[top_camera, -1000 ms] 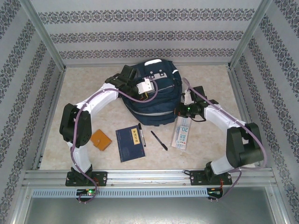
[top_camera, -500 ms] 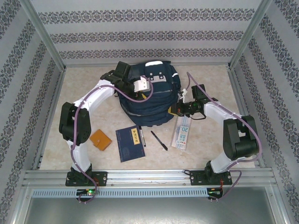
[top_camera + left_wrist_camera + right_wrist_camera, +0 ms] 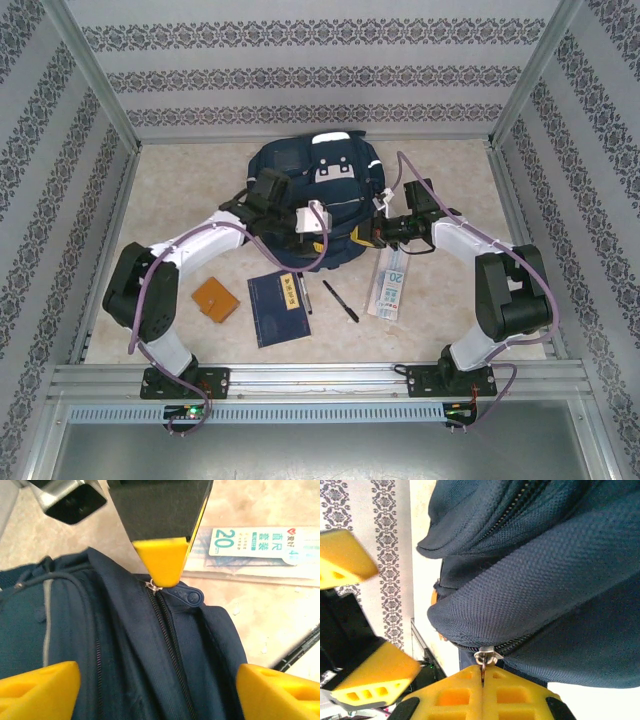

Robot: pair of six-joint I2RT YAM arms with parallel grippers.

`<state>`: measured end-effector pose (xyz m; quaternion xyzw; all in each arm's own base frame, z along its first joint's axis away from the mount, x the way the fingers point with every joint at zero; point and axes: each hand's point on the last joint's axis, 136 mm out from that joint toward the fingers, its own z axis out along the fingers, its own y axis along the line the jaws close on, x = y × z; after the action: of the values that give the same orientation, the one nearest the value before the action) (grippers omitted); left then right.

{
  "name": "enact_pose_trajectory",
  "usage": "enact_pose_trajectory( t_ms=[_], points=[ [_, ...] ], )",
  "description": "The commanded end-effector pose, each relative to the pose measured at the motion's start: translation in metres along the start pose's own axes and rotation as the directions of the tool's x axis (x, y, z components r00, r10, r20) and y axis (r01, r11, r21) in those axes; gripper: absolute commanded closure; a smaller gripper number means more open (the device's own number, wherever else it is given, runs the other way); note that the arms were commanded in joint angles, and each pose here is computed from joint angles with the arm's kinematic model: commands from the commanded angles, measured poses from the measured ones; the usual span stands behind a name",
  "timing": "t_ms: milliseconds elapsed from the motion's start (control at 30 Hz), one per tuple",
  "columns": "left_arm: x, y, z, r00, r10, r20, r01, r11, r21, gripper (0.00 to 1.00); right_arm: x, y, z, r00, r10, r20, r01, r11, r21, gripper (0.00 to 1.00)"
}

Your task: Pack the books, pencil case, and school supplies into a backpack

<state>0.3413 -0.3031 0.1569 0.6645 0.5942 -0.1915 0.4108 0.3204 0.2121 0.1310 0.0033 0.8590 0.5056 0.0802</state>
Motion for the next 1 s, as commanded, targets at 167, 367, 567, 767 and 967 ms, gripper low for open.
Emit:
enact_pose_trajectory(
  t_ms=[167,367,567,767,967],
  points=[
    [0.017,0.059,0.014,0.982,-0.127,-0.139,0.078,0.946,-0.316,0.56,-0.001,0.028,0.004,0.999,-0.025,-0.026,0.023,0.995,-0.093,1.00],
    [0.019,0.039,0.022,0.983,-0.065,-0.172,0.032,0.982,-0.187,1.00,-0.001,0.019,0.005,0.998,0.058,-0.017,-0.059,0.996,-0.062,1.00],
    [0.009,0.030,0.008,0.982,0.109,-0.154,-0.137,0.973,-0.184,1.00,-0.013,-0.024,-0.005,0.970,0.217,0.106,-0.226,0.970,0.087,1.00],
    [0.002,0.029,-0.005,0.949,0.253,-0.189,-0.285,0.943,-0.172,1.00,-0.031,-0.055,-0.018,0.903,0.372,0.215,-0.397,0.913,0.089,1.00],
    [-0.027,0.027,-0.015,0.941,0.323,-0.098,-0.335,0.928,-0.161,1.00,-0.044,-0.077,-0.024,0.892,0.380,0.244,-0.415,0.903,0.110,1.00]
  ],
)
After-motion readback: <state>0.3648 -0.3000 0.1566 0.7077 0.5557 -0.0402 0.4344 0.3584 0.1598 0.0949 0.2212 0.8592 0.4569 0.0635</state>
